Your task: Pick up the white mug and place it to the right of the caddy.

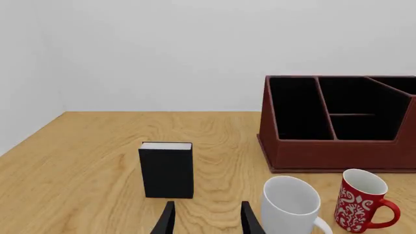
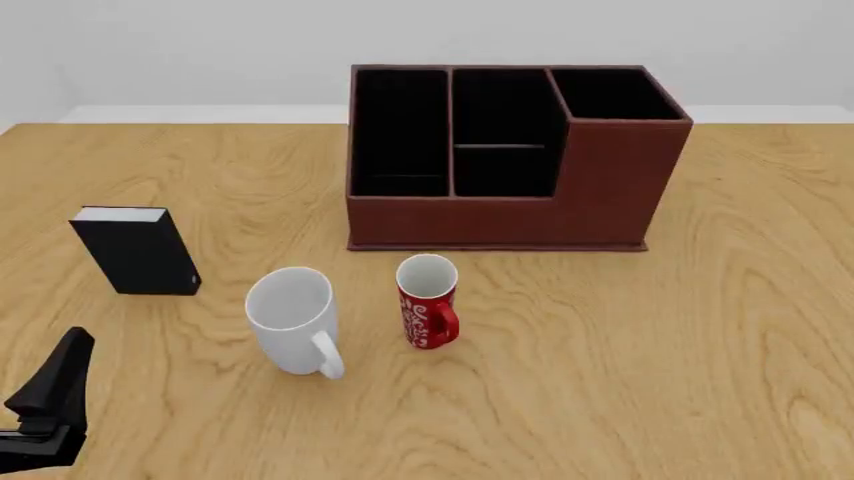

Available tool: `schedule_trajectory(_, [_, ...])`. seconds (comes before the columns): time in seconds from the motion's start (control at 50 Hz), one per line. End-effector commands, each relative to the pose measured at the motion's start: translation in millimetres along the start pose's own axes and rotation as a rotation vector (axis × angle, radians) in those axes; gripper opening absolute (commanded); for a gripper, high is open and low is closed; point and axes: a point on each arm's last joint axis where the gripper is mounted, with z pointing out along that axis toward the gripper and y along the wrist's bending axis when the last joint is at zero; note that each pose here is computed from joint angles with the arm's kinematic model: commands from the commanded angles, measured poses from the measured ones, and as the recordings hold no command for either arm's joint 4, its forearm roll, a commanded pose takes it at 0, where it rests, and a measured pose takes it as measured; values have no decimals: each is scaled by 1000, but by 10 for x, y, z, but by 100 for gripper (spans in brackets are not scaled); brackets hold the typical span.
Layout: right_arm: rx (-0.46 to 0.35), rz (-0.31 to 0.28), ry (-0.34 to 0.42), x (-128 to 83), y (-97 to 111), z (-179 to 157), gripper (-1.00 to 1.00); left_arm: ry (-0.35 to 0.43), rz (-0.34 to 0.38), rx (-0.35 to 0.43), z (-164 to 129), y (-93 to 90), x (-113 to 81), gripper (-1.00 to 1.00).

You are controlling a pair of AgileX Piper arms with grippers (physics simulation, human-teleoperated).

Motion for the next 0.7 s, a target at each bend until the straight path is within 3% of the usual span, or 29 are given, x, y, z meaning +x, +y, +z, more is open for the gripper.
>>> schedule_trajectory(0.02, [-115, -36, 40, -130, 45, 308, 100, 0, 0, 0, 0, 0, 0, 100])
schedule_trajectory(0.42, [-249, -114, 49, -216, 206, 640, 100, 0, 0, 0, 0, 0, 0, 100])
schedule_trajectory(0.7, [-376, -148, 75, -65, 547, 1019, 100, 0, 0, 0, 0, 0, 0, 100])
